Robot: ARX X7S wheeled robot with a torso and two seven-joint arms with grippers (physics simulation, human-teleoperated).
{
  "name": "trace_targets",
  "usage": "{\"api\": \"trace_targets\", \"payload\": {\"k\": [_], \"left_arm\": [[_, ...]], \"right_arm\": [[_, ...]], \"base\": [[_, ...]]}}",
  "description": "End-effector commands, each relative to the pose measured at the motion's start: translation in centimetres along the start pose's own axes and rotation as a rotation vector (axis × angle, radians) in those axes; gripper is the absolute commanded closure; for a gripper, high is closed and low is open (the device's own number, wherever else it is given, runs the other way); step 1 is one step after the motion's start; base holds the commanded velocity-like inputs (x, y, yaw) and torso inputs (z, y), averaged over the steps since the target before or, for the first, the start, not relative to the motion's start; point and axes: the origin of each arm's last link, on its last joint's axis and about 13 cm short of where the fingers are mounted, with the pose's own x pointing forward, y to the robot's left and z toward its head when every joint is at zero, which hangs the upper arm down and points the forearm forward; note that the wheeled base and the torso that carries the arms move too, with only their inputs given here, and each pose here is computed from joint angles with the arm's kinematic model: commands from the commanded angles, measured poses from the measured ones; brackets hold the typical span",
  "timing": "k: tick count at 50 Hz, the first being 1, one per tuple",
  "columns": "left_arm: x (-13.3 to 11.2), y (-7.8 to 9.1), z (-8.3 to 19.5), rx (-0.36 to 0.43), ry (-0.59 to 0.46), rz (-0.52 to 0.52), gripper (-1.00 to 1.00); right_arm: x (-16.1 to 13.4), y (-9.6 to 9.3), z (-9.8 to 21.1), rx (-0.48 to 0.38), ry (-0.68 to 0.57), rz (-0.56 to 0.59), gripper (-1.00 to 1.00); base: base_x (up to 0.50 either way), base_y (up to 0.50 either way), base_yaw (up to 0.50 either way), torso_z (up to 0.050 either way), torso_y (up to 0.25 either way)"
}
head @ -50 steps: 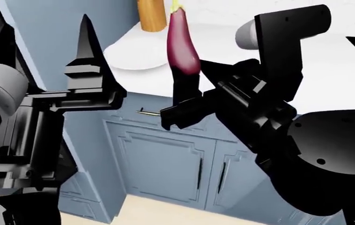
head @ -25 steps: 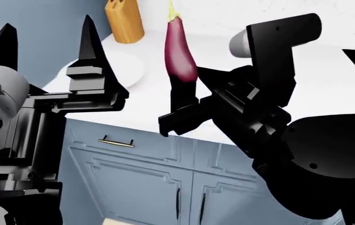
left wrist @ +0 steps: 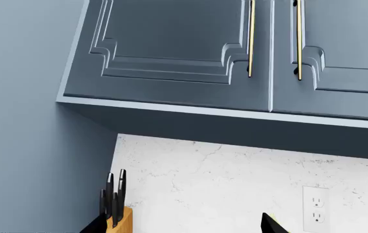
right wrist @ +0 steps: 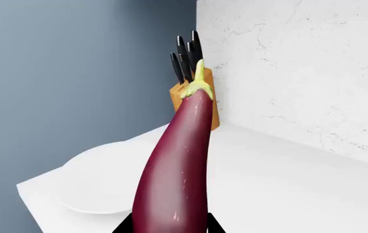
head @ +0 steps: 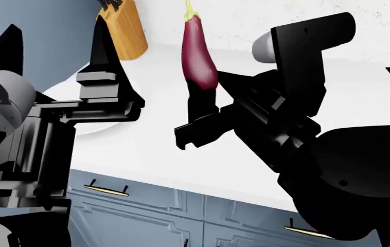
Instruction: Pick the eggplant from the top rack in the oven and place it on the plate on the counter.
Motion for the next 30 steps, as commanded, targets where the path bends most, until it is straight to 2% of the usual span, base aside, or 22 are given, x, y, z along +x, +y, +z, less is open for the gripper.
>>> {"api": "trace_targets", "payload": {"k": [1, 25, 30], "left_arm": [[-0.05, -0.04, 0.04, 0.003, -0.004, 0.000, -1.00], [-0.17, 0.01, 0.05, -0.002, -0.004, 0.004, -1.00], [-0.21, -0.03, 0.04, -0.001, -0.002, 0.002, -1.00]], "right_arm": [[0.00, -0.07, -0.10, -0.018, -0.003, -0.005, 1.00], [-0.09, 0.13, -0.18, -0.009, -0.008, 0.010, 1.00], [-0.07, 0.08, -0.09, 0.007, -0.004, 0.008, 1.00]], "base": [[-0.11, 0.49, 0.00, 0.000, 0.000], [-0.09, 0.49, 0.00, 0.000, 0.000], [0.00, 0.00, 0.00, 0.000, 0.002]]}}
